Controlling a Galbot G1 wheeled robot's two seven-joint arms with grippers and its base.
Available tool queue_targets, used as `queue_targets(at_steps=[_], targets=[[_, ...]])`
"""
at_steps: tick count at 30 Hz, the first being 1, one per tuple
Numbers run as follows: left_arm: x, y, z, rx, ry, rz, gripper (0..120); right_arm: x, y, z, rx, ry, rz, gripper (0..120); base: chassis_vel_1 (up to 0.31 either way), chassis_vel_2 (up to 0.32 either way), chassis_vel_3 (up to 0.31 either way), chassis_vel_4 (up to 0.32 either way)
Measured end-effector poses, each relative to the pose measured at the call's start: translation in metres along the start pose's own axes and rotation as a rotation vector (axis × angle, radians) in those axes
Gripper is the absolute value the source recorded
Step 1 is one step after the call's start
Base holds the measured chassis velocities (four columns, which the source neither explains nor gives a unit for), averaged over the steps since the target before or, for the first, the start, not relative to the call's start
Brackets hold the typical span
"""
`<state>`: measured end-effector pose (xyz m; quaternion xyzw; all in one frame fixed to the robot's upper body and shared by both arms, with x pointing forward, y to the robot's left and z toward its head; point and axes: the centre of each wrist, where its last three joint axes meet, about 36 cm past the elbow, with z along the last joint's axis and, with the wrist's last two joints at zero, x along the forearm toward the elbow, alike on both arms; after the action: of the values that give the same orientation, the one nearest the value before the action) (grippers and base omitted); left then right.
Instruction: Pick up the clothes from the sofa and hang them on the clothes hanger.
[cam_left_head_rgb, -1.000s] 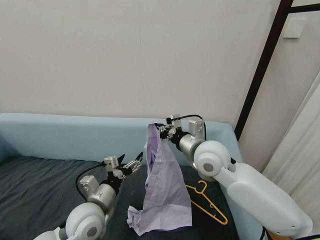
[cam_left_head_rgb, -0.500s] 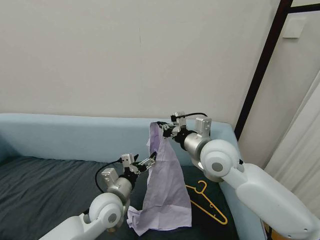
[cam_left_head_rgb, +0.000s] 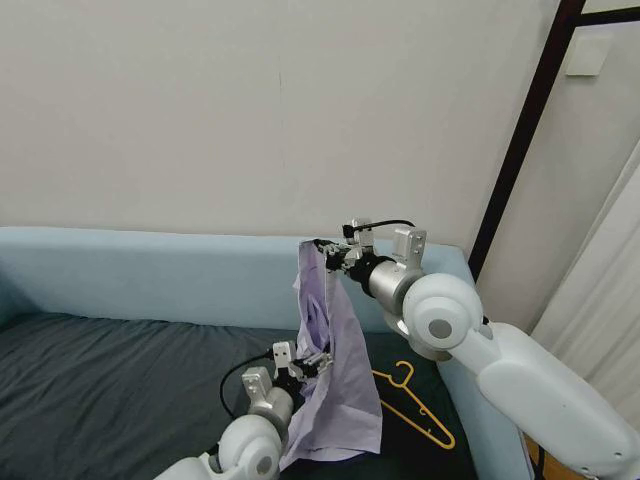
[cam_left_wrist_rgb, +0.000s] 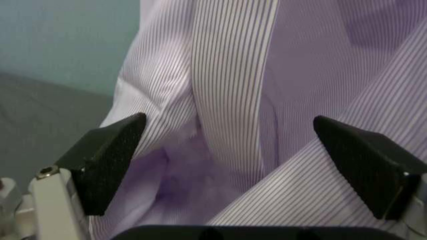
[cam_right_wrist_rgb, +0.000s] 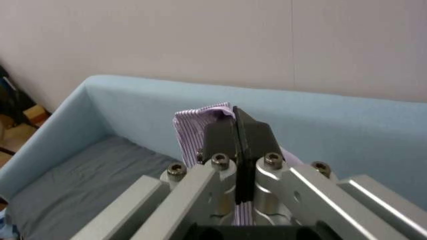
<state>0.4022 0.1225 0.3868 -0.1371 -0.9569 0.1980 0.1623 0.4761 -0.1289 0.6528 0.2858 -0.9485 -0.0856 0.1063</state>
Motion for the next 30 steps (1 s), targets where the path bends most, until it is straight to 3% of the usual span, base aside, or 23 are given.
queue_targets(at_steps=[6,9,15,21,30], targets=[[-0.001,-0.013,0.014,0.059,0.021,-0.019,99,0.005,-0.005,0.005,0.006,0.013,0.013,0,0.0,0.0,0.0,0.0],[0.007,-0.033,0.025,0.114,0.058,-0.024,97,0.009,-0.012,0.008,0.005,0.022,0.031,0,0.0,0.0,0.0,0.0],[0.016,-0.049,0.042,0.137,0.09,-0.022,96,0.017,-0.022,0.016,0.006,0.041,0.05,0,0.0,0.0,0.0,0.0],[0.024,-0.057,0.044,0.135,0.087,-0.003,95,0.02,-0.029,0.022,0.007,0.055,0.066,0,0.0,0.0,0.0,0.0],[0.012,-0.06,0.04,0.172,0.052,-0.028,95,0.026,-0.032,0.021,0.016,0.059,0.074,0,0.0,0.0,0.0,0.0]])
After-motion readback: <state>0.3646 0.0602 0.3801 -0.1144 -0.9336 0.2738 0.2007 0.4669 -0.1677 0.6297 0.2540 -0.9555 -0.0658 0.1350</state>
